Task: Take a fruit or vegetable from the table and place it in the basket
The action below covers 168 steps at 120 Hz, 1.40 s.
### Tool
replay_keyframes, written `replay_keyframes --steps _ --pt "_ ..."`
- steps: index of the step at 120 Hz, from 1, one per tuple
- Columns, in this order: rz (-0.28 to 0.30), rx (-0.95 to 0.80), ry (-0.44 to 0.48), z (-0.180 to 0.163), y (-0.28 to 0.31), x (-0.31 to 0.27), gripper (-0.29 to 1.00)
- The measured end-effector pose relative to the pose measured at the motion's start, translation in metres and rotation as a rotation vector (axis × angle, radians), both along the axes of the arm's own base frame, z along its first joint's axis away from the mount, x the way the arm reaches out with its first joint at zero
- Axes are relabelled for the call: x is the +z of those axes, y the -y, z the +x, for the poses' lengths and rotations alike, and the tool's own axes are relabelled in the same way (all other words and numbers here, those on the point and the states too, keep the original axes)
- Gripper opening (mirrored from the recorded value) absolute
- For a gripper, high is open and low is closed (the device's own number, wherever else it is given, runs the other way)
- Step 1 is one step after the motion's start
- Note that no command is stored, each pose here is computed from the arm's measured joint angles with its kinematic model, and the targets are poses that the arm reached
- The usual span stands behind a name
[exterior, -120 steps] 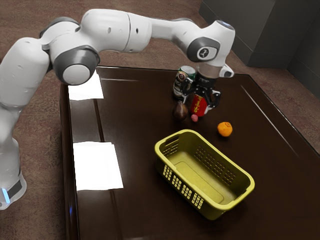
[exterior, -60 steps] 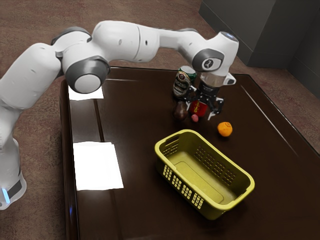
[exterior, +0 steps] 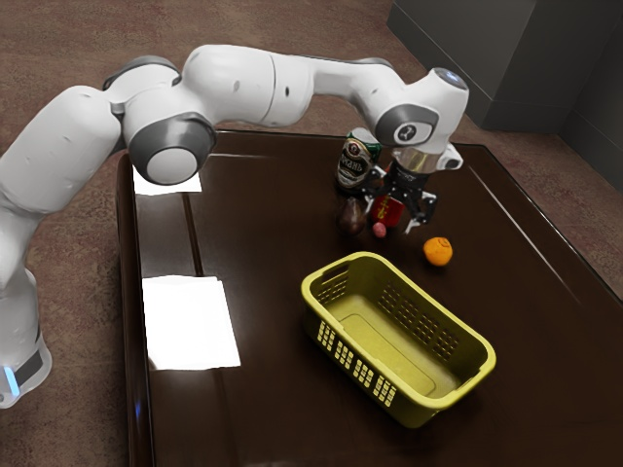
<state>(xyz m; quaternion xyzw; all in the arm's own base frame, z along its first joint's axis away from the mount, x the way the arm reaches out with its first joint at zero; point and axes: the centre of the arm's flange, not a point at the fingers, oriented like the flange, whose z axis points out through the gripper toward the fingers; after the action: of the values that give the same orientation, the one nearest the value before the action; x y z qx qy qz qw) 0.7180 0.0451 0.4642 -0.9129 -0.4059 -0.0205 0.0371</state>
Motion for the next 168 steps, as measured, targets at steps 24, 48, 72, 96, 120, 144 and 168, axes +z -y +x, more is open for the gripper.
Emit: replay_keyframes --steps 24,48,72,96,120,144,168 --pt "-0.005 -0.016 0.029 0.006 -0.005 -0.021 0.7" --pt "-0.014 -0.027 0.044 0.008 -0.006 -0.027 0.7" --pt "-0.028 -0.026 0.033 0.006 -0.01 -0.038 0.7" --pt "-0.024 -0.03 0.055 0.008 -0.017 -0.037 0.7" --pt "-0.017 -0.032 0.066 0.008 -0.03 -0.042 0.7" --pt "-0.022 -0.042 0.064 0.008 -0.031 -0.05 0.7" --pt "-0.025 -0.049 0.063 0.009 -0.032 -0.053 0.57"
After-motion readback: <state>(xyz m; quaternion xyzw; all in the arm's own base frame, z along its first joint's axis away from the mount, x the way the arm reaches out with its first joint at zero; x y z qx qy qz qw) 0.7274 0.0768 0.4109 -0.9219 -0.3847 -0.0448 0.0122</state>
